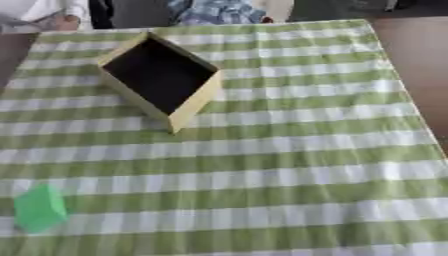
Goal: Pick up objects on the table and place them in the box.
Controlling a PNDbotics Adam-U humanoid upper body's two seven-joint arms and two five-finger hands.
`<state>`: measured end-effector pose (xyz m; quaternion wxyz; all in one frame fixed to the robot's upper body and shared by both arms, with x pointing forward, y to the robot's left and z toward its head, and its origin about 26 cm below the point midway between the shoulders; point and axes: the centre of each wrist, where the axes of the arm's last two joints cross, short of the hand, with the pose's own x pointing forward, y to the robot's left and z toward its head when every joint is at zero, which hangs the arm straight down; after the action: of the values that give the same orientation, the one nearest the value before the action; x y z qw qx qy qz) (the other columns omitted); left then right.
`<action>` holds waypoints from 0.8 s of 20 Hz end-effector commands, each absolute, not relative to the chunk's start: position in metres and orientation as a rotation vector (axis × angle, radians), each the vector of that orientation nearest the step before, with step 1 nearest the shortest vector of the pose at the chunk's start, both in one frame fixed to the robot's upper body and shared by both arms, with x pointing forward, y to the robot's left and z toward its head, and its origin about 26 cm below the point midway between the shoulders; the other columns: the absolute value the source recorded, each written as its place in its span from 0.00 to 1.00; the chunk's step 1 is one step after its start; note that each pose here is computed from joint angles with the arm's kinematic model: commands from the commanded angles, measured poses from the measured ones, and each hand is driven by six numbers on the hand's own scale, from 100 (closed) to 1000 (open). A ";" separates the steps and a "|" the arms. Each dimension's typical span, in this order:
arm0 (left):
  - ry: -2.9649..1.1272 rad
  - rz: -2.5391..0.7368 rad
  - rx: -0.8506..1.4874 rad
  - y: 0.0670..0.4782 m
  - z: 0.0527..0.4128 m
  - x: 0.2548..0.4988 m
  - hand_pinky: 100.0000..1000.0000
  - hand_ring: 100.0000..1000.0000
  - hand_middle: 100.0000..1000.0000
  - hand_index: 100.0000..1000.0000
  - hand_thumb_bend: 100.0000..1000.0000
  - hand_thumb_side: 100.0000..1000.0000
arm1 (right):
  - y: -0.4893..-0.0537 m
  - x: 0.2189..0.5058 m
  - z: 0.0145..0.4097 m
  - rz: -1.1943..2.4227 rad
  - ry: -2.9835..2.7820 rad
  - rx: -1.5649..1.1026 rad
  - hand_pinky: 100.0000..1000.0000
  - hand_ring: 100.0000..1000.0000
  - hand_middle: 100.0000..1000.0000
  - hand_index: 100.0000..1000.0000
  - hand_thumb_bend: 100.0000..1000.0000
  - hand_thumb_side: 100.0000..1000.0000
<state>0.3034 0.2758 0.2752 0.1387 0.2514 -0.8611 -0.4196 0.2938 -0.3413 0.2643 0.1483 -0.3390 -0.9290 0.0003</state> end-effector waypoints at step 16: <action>-1.852 -1.821 0.877 0.315 0.279 0.289 0.74 0.78 0.77 0.89 0.01 0.88 | -0.346 0.288 0.275 0.066 -2.685 -1.037 0.54 0.77 0.70 0.91 0.00 0.96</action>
<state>0.2927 0.3111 0.2664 0.2121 0.2967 -0.6812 -0.6348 0.2921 -0.3449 0.2635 0.1506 -0.3478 -0.9253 0.0105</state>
